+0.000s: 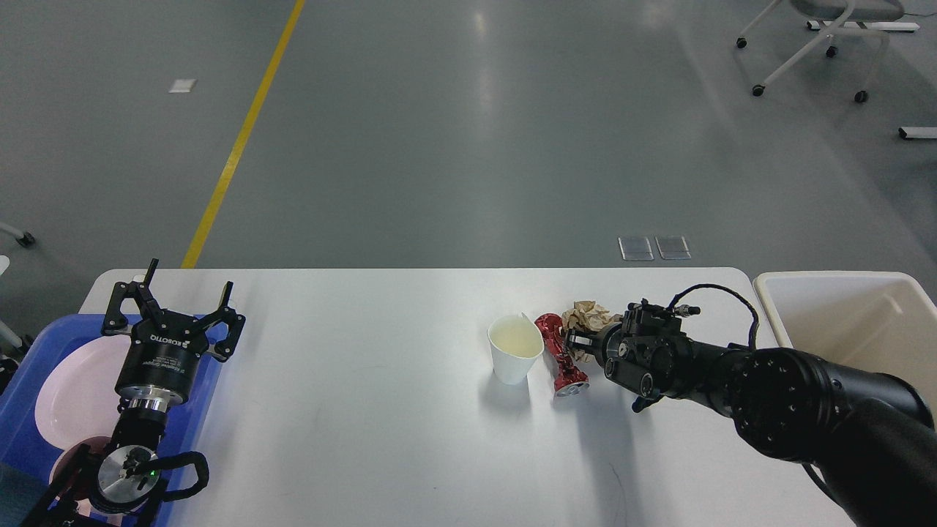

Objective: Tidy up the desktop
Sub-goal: 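Close the right gripper on the crumpled brown paper, then carry the crumpled paper over the bin and release it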

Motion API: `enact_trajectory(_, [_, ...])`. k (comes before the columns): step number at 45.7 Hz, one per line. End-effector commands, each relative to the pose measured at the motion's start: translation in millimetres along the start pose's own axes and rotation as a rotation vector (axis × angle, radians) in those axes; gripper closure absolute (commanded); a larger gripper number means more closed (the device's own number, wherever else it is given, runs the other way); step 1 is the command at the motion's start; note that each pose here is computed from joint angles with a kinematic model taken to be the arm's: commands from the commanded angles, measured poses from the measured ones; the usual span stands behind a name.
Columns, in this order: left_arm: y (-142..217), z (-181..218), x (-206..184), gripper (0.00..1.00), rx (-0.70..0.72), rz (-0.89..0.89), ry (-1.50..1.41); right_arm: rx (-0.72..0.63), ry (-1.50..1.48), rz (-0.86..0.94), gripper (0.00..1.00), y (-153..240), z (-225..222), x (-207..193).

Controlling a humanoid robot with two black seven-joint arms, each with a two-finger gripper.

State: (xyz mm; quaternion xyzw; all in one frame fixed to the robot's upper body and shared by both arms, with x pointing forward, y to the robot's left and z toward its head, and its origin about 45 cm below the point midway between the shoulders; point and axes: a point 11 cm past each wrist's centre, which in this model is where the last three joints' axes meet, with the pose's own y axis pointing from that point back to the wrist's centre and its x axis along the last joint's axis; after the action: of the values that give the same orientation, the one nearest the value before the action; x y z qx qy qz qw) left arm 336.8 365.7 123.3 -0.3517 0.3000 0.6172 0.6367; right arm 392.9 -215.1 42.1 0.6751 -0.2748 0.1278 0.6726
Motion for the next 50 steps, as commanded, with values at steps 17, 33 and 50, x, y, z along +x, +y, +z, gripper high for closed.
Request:
enact_trajectory(17, [0.0,0.0,0.0,0.04,0.0,0.0,0.0,-0.05,-0.124,0.042,1.0,-0.4,13.0,4.0])
enact_trajectory(33, [0.0,0.0,0.0,0.04,0.0,0.0,0.0,-0.067,-0.172,0.007,1.0,12.6,29.6,21.1])
enact_trajectory(50, [0.0,0.0,0.0,0.04,0.0,0.0,0.0,-0.109,-0.107,-0.134,1.0,110.0,72.1,101.9])
